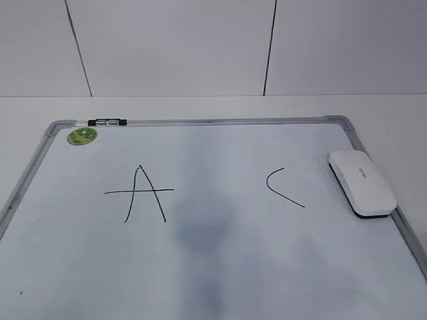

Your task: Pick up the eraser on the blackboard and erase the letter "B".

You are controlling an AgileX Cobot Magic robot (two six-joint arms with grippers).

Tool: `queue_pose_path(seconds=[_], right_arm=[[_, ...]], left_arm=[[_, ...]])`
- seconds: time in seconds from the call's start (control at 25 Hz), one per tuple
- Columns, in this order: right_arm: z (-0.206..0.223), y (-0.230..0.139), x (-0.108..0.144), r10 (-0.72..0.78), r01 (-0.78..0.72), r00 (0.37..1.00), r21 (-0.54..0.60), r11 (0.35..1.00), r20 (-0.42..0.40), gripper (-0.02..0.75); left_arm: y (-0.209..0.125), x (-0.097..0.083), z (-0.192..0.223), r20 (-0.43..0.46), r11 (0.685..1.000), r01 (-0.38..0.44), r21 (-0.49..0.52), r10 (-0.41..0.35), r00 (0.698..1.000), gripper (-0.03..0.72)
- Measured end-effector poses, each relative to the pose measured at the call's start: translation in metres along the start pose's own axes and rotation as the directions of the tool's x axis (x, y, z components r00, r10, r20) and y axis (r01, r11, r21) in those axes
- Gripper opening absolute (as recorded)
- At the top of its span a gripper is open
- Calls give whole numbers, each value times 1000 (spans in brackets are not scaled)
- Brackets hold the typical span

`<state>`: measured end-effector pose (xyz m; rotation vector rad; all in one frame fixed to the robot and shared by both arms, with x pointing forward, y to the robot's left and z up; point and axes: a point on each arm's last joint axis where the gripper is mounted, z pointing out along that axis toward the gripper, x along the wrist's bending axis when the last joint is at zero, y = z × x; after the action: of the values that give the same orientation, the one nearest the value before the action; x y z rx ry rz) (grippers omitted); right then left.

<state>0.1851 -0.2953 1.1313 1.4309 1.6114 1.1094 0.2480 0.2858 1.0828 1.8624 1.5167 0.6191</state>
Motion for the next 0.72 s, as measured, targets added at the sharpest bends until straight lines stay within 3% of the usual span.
queue_pose_path(seconds=[0.16,0.48,0.72], right_arm=[[11,-7,-1,2,-3,1000,44,999,6,554],[45,-32,-5,0,-3,1000,191,982,13,240],[59,-62,-11,-69,55,997,240,969,47,200]], left_arm=[[-15,0,5,-5,1000,-17,-6,17,1000,234],[-29,2,4,-59,995,-47,-91,41,997,231],[-27,3,8,-75,986,-53,-161,41,996,231]])
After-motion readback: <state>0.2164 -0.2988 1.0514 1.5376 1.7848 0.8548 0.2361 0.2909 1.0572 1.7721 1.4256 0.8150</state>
